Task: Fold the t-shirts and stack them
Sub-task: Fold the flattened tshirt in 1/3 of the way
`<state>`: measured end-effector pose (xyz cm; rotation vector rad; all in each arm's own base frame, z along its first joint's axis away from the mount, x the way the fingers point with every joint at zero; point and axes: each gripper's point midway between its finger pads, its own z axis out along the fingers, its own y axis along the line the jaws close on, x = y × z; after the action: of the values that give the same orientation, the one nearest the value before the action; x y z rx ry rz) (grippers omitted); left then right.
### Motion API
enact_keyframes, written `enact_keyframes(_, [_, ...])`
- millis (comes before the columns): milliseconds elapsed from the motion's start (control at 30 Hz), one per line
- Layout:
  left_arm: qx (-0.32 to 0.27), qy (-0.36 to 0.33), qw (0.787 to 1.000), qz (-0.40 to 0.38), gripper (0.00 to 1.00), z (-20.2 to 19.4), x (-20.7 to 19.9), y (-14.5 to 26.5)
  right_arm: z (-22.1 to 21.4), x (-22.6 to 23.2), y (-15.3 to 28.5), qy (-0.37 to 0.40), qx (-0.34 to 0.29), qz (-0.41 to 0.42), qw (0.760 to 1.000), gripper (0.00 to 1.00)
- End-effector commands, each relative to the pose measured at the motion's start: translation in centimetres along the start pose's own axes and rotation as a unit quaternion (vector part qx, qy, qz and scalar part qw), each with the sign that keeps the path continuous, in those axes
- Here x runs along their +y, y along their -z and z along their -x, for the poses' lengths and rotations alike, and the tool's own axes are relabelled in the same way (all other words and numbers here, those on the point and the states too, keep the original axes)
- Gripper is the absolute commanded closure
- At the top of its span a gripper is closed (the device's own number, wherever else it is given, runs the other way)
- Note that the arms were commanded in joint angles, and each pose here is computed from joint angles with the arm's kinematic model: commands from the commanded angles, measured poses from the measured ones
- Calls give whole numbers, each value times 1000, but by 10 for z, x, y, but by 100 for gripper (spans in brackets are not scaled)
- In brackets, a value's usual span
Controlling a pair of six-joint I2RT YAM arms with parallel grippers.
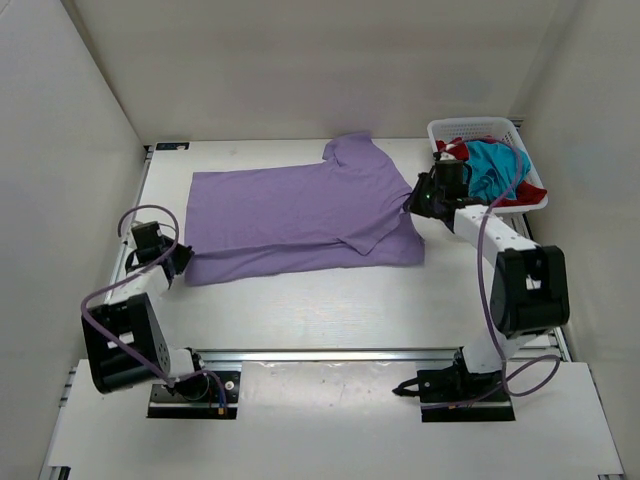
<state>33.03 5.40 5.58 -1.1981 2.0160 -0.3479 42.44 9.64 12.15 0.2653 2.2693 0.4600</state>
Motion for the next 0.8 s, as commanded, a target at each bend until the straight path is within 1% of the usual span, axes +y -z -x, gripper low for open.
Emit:
enact_keyframes(0, [-31, 5, 999, -4, 100, 27, -12, -9, 36, 12, -14, 29, -39, 8, 999, 100])
enact_keyframes(67, [-32, 9, 999, -8, 100, 30, -17, -18, 34, 6, -27, 25, -27, 2, 999, 100])
enact_keyframes(133, [-29, 4, 1000, -6, 100, 30, -19, -24, 44, 4, -33, 29, -33, 1, 999, 100])
enact_keyframes(167, [-29, 0, 1000, -10, 100, 32, -23, -26, 41, 4, -39, 26, -28, 2, 999, 100])
enact_keyframes(233, [-31, 2, 999, -11, 100, 33, -27, -32, 48, -1, -46, 24, -30, -5, 999, 100])
enact_keyframes(267, [-31, 2, 999, -15, 100, 34, -28, -35, 42, -6, -53, 26, -20, -7, 999, 100])
enact_keyframes(300, [-31, 1, 999, -16, 100, 33, -31, -38, 50, -7, -56, 21, -28, -6, 999, 100])
enact_keyframes(433, [-25, -14, 1000, -7, 98, 33, -32, -50, 51, -9, -69, 22, -23, -1, 999, 99])
enact_keyframes(533, [-1, -4, 1000, -14, 92, 30, -31, -57, 53, -7, -76, 21, -23, 2, 1000, 100])
enact_keyframes(567, [-4, 0, 1000, -21, 90, 32, -32, -56, 56, -7, -78, 18, -24, 2, 1000, 100])
enact_keyframes(633, [-15, 0, 1000, -10, 79, 37, -27, -54, 56, -7, -81, 17, -22, 4, 1000, 100])
enact_keyframes(733, [-33, 9, 999, -21, 69, 48, -33, -43, 61, 4, -83, 19, -23, 21, 999, 97])
enact_keyframes(767, [-42, 5, 999, -29, 68, 51, -36, -36, 65, 9, -82, 19, -29, 29, 999, 94])
